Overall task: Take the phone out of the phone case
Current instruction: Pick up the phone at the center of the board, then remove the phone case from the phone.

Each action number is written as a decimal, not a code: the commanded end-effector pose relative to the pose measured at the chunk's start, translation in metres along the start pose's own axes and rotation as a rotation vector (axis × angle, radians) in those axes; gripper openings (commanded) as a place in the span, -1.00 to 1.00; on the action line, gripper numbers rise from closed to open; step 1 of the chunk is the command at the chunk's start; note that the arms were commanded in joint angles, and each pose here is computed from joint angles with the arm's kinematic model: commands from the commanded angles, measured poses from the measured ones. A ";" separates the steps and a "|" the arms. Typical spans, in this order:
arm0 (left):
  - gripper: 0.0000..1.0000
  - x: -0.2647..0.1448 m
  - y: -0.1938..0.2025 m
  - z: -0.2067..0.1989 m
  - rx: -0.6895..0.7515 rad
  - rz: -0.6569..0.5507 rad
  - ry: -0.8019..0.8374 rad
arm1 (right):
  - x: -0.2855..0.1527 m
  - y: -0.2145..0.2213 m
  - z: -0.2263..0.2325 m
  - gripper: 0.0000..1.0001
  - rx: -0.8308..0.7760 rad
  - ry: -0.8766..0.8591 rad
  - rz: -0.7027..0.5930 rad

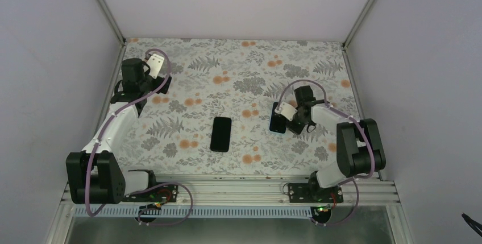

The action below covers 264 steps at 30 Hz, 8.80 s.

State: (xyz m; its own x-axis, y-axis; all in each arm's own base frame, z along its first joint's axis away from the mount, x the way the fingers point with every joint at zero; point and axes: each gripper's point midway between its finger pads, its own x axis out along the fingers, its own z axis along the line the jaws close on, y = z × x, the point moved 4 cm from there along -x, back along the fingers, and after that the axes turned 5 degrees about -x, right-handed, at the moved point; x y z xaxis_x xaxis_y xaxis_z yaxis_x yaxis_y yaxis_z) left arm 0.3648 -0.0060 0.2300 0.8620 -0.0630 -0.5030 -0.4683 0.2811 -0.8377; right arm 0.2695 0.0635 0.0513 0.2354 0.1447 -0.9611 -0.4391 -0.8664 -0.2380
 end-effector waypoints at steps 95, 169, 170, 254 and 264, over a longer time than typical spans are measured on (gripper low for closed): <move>1.00 -0.003 0.020 -0.042 0.075 0.037 0.298 | 0.040 -0.088 0.001 0.69 -0.749 -0.228 -0.118; 0.91 0.044 -0.052 -0.192 -0.274 0.392 1.266 | -0.108 -0.245 0.010 -0.13 -0.706 0.343 -0.572; 0.90 0.043 -0.052 -0.193 -0.281 0.394 1.272 | -0.108 -0.251 0.009 -0.13 -0.707 0.358 -0.572; -0.95 -0.082 -0.029 -0.216 0.558 0.180 0.906 | -0.084 -0.225 0.018 0.69 -0.599 -0.221 -0.501; -0.95 -0.094 -0.024 -0.223 0.589 0.201 0.931 | -0.078 -0.228 0.009 0.67 -0.611 -0.191 -0.468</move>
State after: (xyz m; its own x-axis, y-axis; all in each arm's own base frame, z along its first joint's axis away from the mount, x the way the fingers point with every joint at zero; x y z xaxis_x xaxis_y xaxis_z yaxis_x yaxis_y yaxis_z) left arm 0.2638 -0.2112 0.2378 0.2037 -0.5449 -0.8134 -0.2445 0.7761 -0.5812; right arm 0.3304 0.2538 0.1733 0.0683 0.5883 -0.8057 0.2139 -0.7975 -0.5641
